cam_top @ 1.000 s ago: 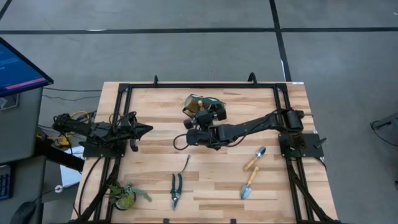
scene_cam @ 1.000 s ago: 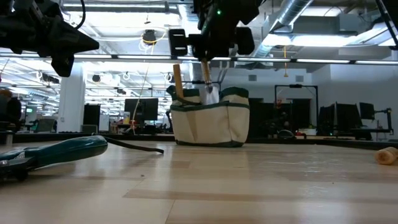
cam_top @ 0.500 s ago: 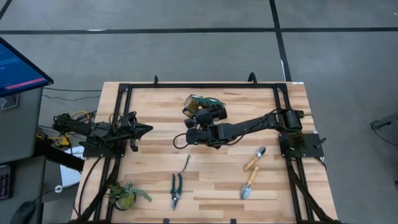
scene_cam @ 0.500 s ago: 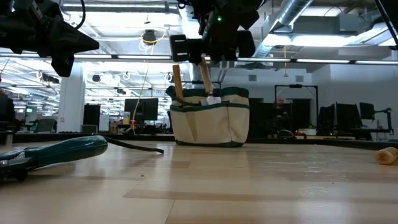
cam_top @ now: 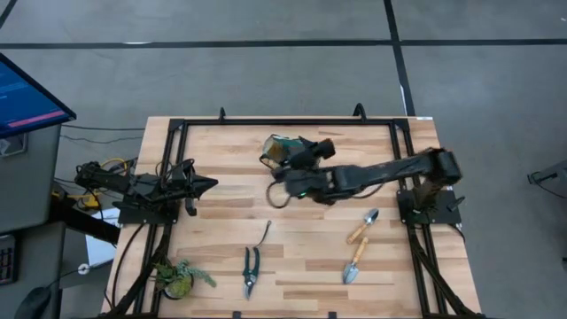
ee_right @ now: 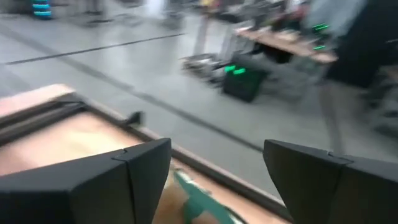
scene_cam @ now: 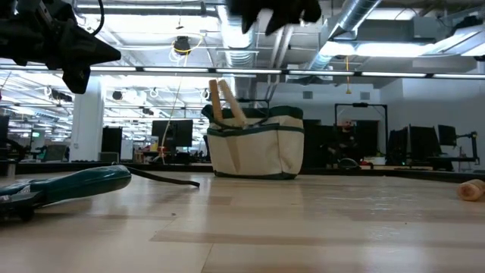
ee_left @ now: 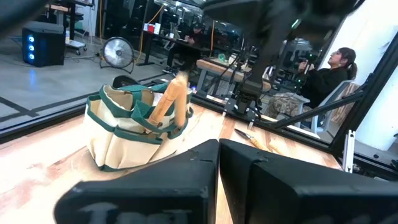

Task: Pick & Place Garden tools in Gardening bag
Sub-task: Adjust the white gardening bag on the table

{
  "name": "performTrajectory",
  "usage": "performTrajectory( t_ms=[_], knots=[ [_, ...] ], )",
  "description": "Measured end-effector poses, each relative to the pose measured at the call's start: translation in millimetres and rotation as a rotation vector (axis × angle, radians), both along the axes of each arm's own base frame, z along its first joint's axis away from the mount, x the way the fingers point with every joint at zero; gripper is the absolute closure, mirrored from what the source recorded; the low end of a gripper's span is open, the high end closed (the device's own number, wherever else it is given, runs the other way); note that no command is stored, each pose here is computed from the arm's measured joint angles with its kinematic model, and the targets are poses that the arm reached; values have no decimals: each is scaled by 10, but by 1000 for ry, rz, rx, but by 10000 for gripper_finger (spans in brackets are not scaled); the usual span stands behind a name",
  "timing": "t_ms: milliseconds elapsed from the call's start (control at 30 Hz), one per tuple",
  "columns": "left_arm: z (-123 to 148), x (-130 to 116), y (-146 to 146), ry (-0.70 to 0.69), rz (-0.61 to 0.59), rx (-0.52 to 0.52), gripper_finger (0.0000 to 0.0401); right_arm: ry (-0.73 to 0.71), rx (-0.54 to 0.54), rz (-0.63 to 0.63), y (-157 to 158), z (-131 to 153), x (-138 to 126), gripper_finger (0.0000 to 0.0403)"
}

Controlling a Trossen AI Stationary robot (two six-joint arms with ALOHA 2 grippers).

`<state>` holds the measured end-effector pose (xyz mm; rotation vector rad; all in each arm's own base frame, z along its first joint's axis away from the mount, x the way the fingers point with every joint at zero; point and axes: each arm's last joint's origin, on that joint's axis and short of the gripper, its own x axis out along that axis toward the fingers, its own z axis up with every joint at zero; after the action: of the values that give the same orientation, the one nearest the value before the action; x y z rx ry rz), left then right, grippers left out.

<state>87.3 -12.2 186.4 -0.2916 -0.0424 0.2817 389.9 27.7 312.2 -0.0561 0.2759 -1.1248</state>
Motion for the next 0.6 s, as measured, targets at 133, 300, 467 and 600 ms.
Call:
performTrajectory(
  t_ms=[133,300,467,600],
  knots=[
    [0,0,0,0,0,0,400,1,130,142,-127,356,-312,156],
    [2,0,0,-2,0,-1,400,223,271,138,-474,373,-672,166],
    [4,-1,3,-5,10,-4,400,479,313,14,-844,63,-872,193],
    [13,-3,9,-16,31,-13,400,494,414,103,-1132,-387,-939,241]
  ],
)
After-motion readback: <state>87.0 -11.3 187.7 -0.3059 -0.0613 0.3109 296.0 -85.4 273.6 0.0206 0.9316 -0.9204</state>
